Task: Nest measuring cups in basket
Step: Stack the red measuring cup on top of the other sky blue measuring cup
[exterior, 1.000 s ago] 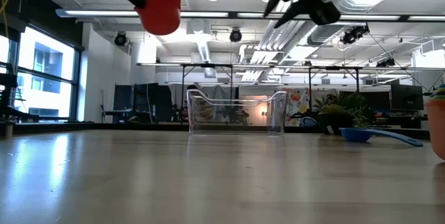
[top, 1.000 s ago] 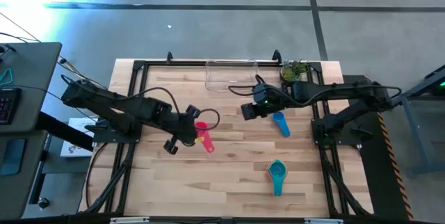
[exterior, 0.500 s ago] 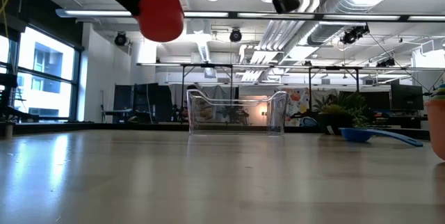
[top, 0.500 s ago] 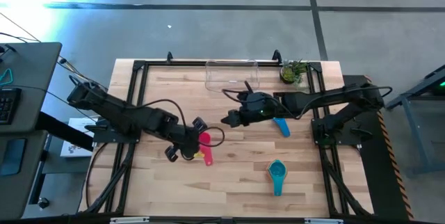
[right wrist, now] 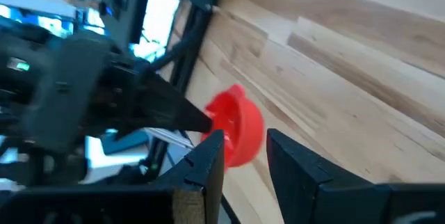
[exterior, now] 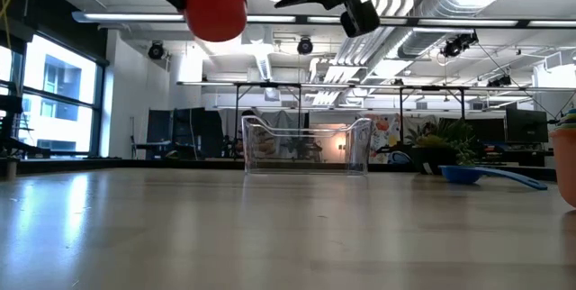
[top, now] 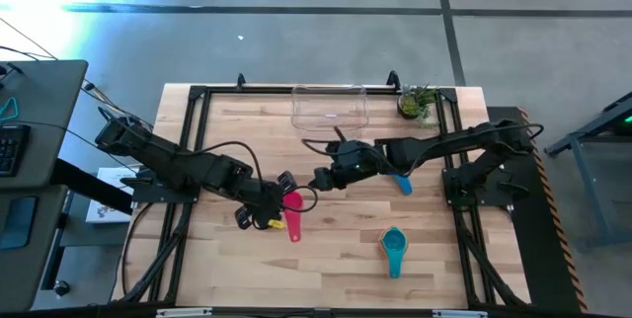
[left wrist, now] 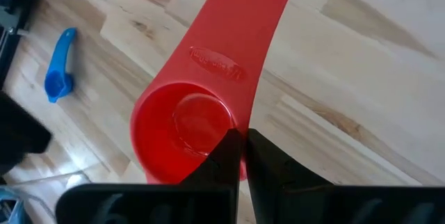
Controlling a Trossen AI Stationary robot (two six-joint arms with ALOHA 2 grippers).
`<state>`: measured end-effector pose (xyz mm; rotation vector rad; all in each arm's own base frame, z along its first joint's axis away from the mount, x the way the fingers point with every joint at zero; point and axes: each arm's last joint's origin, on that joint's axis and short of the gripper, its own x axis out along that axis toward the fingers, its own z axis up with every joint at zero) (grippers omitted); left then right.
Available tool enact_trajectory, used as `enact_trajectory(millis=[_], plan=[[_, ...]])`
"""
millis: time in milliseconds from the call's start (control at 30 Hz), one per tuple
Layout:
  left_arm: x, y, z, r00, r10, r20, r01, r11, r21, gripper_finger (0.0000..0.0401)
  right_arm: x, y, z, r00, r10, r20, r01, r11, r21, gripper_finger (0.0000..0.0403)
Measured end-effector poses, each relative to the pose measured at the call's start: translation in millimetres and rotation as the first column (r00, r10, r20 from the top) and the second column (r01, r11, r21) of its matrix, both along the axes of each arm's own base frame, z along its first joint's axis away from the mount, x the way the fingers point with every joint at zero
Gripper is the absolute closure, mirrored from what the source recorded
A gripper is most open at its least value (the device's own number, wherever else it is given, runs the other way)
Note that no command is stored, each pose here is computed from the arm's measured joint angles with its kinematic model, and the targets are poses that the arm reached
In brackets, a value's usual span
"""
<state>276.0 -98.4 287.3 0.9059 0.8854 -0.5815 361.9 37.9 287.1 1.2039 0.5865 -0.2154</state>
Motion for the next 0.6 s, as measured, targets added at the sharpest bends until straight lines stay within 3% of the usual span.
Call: enact_trajectory(millis=[367,600], plan=[[7,1,-12,0.998,-0.014,-0.058,0.013,1.0,-0.014,0.0394,7,1,-15,0.998,0.048,-0.041,-0.049,0.998,-0.036,0.0304],[20,5,-25,0.997,-0.003,-0.074,0.004,1.0,0.002,0.0394,3,0,-25,0.989,0.059,-0.132,-0.067,0.996,-0.06,0.0304]])
